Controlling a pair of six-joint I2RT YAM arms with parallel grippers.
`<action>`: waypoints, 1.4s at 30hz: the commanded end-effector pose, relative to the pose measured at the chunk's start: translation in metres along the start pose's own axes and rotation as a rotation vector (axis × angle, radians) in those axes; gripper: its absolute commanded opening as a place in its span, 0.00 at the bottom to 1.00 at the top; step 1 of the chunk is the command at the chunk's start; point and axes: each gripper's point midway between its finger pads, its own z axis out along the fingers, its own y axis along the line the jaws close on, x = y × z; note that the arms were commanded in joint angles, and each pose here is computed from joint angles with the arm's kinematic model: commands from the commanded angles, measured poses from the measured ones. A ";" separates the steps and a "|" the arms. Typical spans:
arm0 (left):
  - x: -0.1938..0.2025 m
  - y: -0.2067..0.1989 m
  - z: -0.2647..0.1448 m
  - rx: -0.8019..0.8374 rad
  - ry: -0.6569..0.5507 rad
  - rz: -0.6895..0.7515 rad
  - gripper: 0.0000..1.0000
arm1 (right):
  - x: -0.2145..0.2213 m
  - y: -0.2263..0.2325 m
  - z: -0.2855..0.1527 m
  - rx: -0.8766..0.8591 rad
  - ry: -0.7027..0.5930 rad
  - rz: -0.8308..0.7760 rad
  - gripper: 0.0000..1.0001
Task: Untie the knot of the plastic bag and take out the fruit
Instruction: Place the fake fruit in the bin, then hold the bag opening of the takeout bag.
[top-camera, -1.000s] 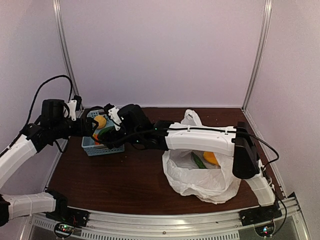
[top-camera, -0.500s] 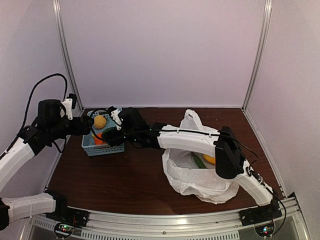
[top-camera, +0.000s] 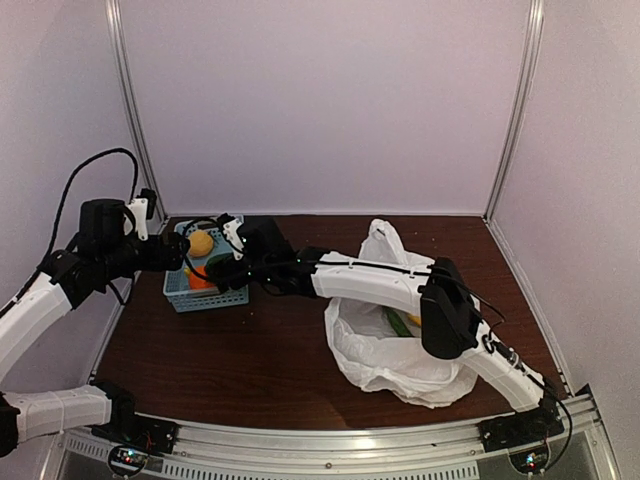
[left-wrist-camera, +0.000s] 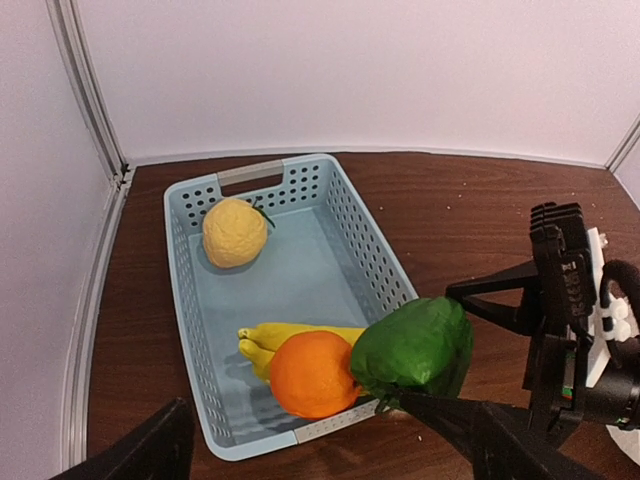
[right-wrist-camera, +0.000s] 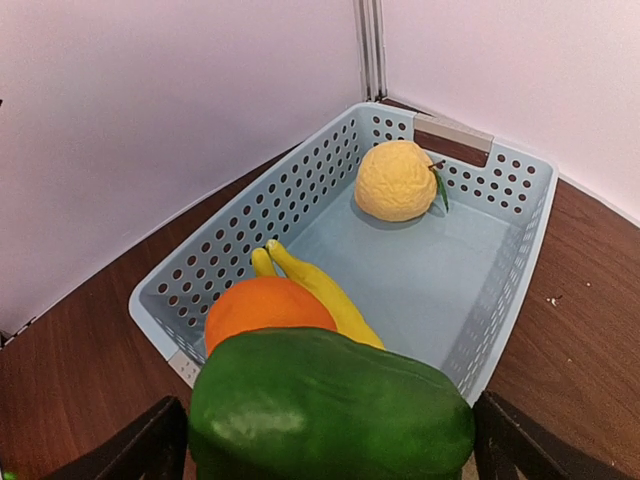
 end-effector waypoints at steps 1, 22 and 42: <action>-0.001 0.001 0.005 0.003 -0.012 0.002 0.97 | -0.014 0.002 -0.005 -0.004 -0.022 -0.011 0.99; 0.013 -0.022 0.012 0.144 0.011 -0.026 0.93 | -0.114 -0.032 -0.106 0.167 -0.179 0.037 0.99; 0.045 -0.085 0.013 0.350 0.092 -0.102 0.84 | -0.042 -0.078 -0.313 0.252 -0.041 0.103 0.84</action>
